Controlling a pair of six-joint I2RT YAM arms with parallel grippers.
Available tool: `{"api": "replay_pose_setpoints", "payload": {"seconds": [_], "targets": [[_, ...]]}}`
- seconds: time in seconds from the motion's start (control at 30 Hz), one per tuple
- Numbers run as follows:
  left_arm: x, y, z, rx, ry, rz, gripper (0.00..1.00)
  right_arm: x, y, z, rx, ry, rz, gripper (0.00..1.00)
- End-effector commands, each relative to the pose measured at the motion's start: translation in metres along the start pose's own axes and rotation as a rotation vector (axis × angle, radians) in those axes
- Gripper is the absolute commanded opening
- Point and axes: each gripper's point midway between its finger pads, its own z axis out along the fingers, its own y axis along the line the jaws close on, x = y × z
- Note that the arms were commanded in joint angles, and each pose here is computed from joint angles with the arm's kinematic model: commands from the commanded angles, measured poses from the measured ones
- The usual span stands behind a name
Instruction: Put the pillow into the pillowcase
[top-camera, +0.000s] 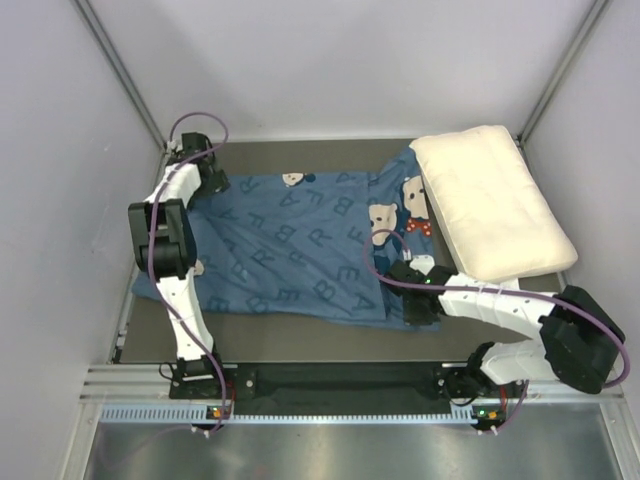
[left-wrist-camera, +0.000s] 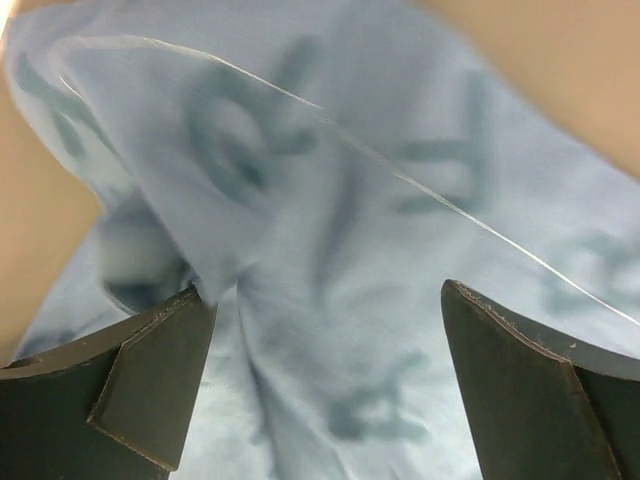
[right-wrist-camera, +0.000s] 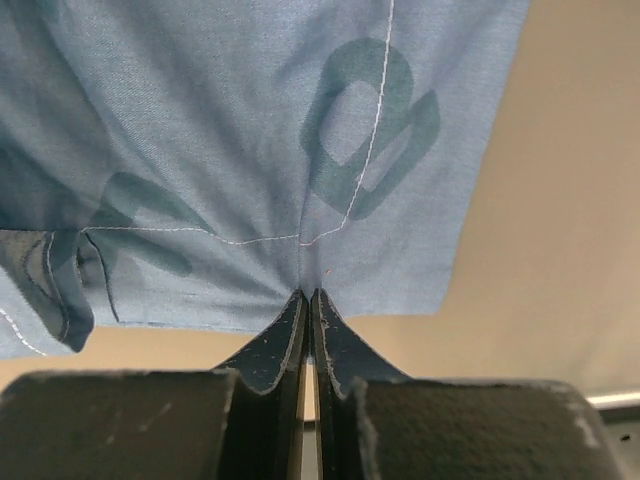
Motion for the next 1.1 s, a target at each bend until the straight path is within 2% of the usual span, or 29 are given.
{"api": "replay_pose_setpoints", "payload": {"seconds": [0.0, 0.07, 0.2, 0.33, 0.4, 0.6, 0.73, 0.97, 1.07], "targets": [[-0.017, -0.048, -0.064, 0.106, -0.101, 0.095, 0.99, 0.01, -0.02, -0.008, 0.068, 0.016, -0.007, 0.02], [0.003, -0.084, -0.08, 0.176, -0.092, 0.183, 0.99, 0.007, -0.019, -0.007, 0.07, 0.003, -0.002, 0.03], [0.023, -0.134, -0.092, 0.289, -0.088, 0.269, 0.99, 0.004, -0.008, -0.004, 0.023, -0.006, 0.006, 0.04], [0.039, -0.203, -0.113, 0.576, -0.058, 0.408, 0.99, 0.004, 0.001, -0.003, -0.02, -0.004, 0.008, 0.04], [0.055, -0.225, -0.113, 0.629, -0.05, 0.509, 0.99, 0.002, 0.005, -0.003, -0.037, -0.011, 0.009, 0.04], [0.061, -0.289, -0.119, 0.715, -0.204, 0.799, 0.99, -0.002, 0.013, -0.009, -0.091, -0.028, 0.007, 0.03], [0.069, -0.315, -0.108, 0.688, -0.253, 0.978, 0.99, -0.005, 0.017, -0.014, -0.123, -0.036, 0.007, 0.04], [0.102, -0.323, -0.094, 0.771, -0.133, 1.011, 0.99, -0.006, 0.02, -0.019, -0.145, -0.039, 0.013, 0.03], [0.113, -0.318, -0.081, 0.753, -0.091, 1.012, 0.99, -0.008, 0.021, -0.021, -0.154, -0.045, 0.013, 0.03]]}}
